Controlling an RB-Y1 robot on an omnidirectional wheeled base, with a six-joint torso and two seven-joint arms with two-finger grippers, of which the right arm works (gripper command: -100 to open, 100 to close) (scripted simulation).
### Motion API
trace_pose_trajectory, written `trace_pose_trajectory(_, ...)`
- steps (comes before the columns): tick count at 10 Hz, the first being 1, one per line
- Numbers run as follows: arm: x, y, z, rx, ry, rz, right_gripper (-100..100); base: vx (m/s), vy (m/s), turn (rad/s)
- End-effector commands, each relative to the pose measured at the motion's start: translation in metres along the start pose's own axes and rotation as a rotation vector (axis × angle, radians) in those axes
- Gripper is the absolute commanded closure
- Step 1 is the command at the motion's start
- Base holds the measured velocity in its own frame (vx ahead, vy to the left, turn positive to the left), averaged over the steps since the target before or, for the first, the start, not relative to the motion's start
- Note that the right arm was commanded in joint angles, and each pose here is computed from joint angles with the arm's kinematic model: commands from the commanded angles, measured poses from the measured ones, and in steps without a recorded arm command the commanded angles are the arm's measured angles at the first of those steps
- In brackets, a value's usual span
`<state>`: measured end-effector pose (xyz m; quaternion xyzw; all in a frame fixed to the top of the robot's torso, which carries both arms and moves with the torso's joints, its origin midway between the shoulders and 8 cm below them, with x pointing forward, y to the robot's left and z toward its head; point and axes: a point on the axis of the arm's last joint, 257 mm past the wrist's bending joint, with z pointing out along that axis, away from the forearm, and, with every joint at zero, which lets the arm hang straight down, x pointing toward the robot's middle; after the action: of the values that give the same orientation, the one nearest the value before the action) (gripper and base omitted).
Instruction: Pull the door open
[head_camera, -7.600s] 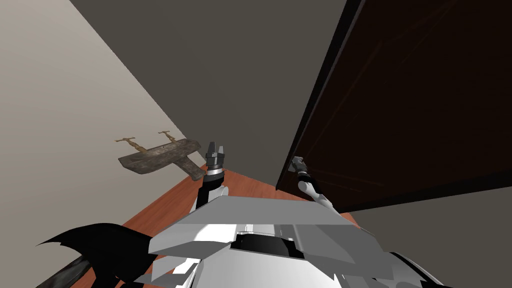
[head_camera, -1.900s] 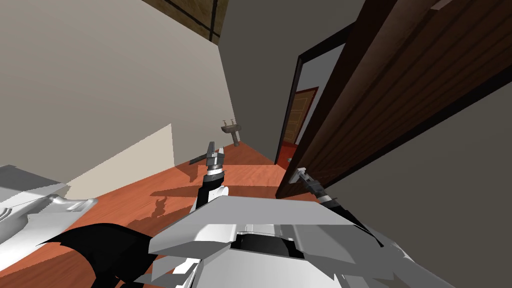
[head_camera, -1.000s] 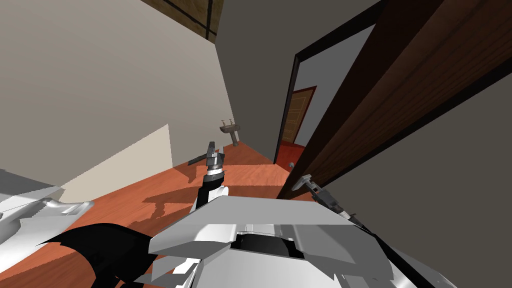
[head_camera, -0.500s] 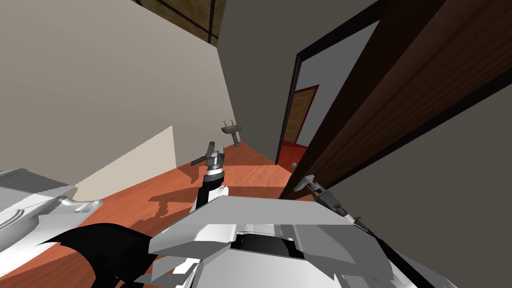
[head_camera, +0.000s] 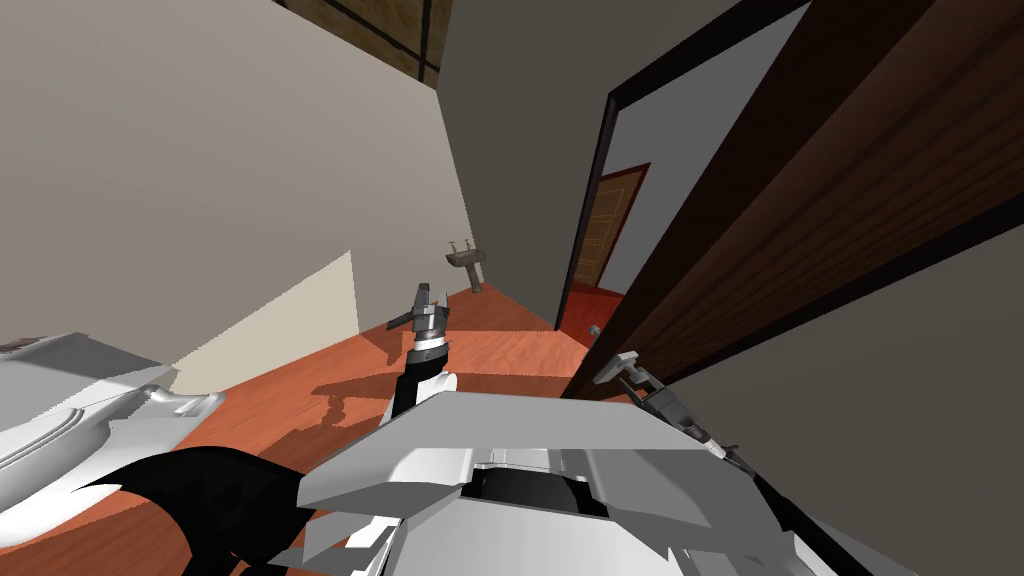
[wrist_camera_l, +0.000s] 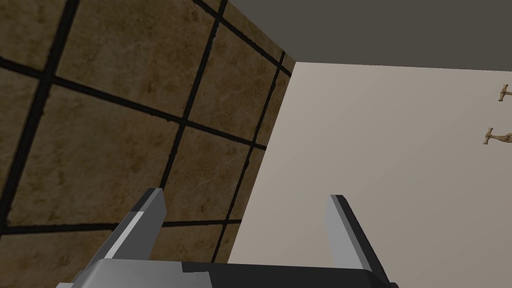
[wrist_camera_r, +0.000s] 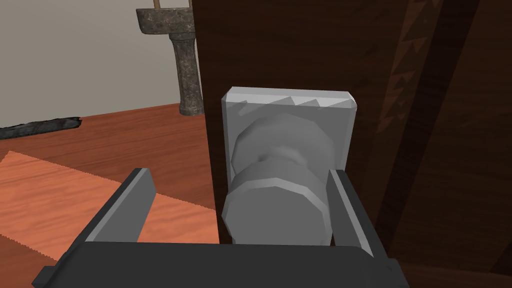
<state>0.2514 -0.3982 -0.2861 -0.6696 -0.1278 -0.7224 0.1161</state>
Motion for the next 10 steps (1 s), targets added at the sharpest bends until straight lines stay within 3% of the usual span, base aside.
trace_pose_trajectory(1,-0.0057,-0.0193,-0.0065,0.024,0.0,0.032,100,0.041,0.032,0.016)
trace_pose_trajectory(10,-0.0048,-0.022,-0.0143,0.035,0.009,0.033,100,0.01,0.009,0.009)
